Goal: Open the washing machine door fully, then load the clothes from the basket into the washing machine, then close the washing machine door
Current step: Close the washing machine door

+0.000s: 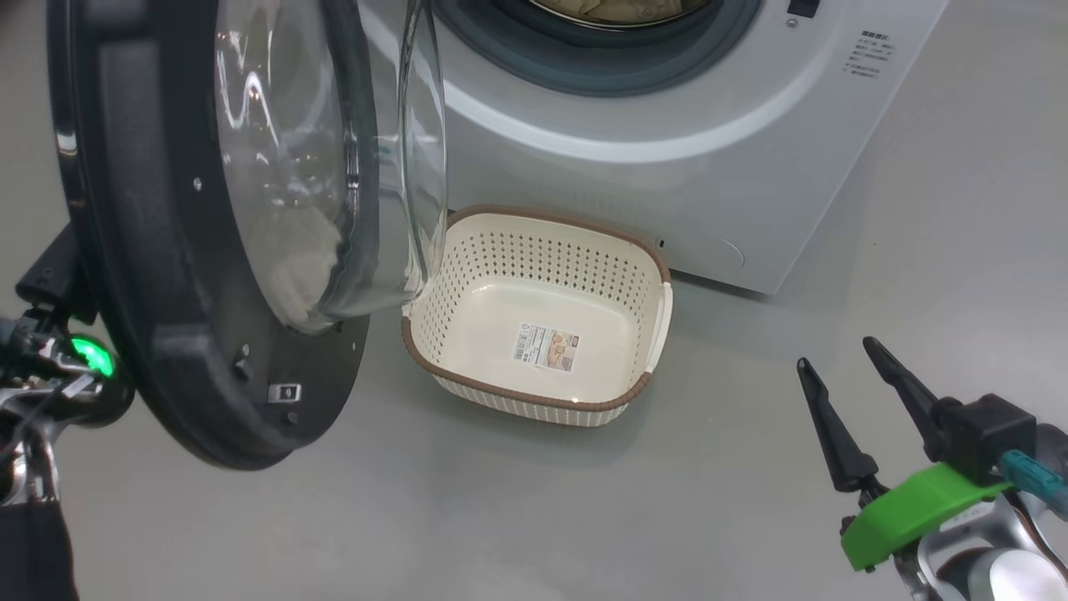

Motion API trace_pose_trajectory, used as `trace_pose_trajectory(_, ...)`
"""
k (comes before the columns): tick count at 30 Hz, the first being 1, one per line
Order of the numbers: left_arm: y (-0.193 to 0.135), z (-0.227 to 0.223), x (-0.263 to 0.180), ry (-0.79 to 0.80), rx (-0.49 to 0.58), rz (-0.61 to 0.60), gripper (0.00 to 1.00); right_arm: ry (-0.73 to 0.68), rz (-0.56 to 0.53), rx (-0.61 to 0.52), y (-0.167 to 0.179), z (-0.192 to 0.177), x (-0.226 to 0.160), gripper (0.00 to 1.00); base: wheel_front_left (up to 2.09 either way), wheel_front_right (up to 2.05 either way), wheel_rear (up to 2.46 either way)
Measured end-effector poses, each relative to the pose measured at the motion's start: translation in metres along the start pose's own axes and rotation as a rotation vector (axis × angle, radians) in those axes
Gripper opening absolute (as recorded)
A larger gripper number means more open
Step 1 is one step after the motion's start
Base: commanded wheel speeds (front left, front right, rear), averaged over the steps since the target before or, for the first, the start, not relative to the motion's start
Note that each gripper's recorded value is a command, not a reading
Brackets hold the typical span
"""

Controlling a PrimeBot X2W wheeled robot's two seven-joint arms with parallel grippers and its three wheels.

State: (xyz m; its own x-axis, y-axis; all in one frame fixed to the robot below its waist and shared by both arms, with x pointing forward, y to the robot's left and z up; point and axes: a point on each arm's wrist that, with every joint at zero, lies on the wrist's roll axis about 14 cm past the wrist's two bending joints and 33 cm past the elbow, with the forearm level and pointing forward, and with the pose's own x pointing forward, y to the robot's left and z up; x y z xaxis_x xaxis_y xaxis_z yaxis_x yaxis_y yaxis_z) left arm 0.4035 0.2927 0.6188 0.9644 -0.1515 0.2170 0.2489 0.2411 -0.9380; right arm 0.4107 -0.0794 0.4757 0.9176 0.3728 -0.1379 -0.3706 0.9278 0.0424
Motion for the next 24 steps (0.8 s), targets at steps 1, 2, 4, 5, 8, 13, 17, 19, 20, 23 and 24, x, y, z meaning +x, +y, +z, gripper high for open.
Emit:
trace_pose_trajectory(1,-0.001,-0.004,0.002,0.0,-0.001,-0.004,0.0,-0.006,-0.004,0.003,0.0,0.001,-0.001,1.0,0.0,0.0,0.0)
trace_pose_trajectory(2,-0.002,-0.008,0.005,0.001,-0.001,-0.009,0.0,-0.009,-0.008,0.005,-0.001,0.001,-0.002,1.0,0.0,0.0,0.0)
trace_pose_trajectory(4,-0.004,-0.018,0.01,0.016,0.001,-0.018,0.0,-0.013,-0.017,0.007,-0.003,0.001,-0.004,1.0,0.0,0.0,0.0)
trace_pose_trajectory(5,-0.006,-0.023,0.013,0.023,-0.005,-0.027,0.0,-0.017,-0.021,0.008,-0.004,0.002,-0.005,1.0,0.0,0.0,0.0)
trace_pose_trajectory(8,-0.011,-0.038,0.02,0.042,-0.024,-0.049,0.0,-0.023,-0.036,0.009,-0.007,0.002,-0.009,1.0,0.0,0.0,0.0)
trace_pose_trajectory(13,-0.016,-0.059,0.03,0.067,-0.031,-0.068,0.0,-0.031,-0.064,0.014,-0.014,0.003,-0.015,1.0,0.0,0.0,0.0)
trace_pose_trajectory(17,-0.02,-0.073,0.037,0.075,-0.041,-0.081,0.0,-0.037,-0.087,0.023,-0.02,0.003,-0.02,1.0,0.0,0.0,0.0)
trace_pose_trajectory(19,-0.022,-0.08,0.041,0.079,-0.045,-0.086,0.0,-0.039,-0.101,0.023,-0.023,0.004,-0.023,1.0,0.0,0.0,0.0)
trace_pose_trajectory(20,-0.023,-0.083,0.042,0.078,-0.051,-0.09,0.0,-0.043,-0.107,0.022,-0.025,0.004,-0.024,1.0,0.0,0.0,0.0)
trace_pose_trajectory(23,-0.024,-0.094,0.047,0.086,-0.068,-0.094,0.0,-0.047,-0.121,0.025,-0.028,0.004,-0.028,1.0,0.0,0.0,0.0)
trace_pose_trajectory(24,-0.023,-0.098,0.049,0.093,-0.073,-0.093,0.0,-0.046,-0.126,0.031,-0.03,0.004,-0.029,1.0,0.0,0.0,0.0)
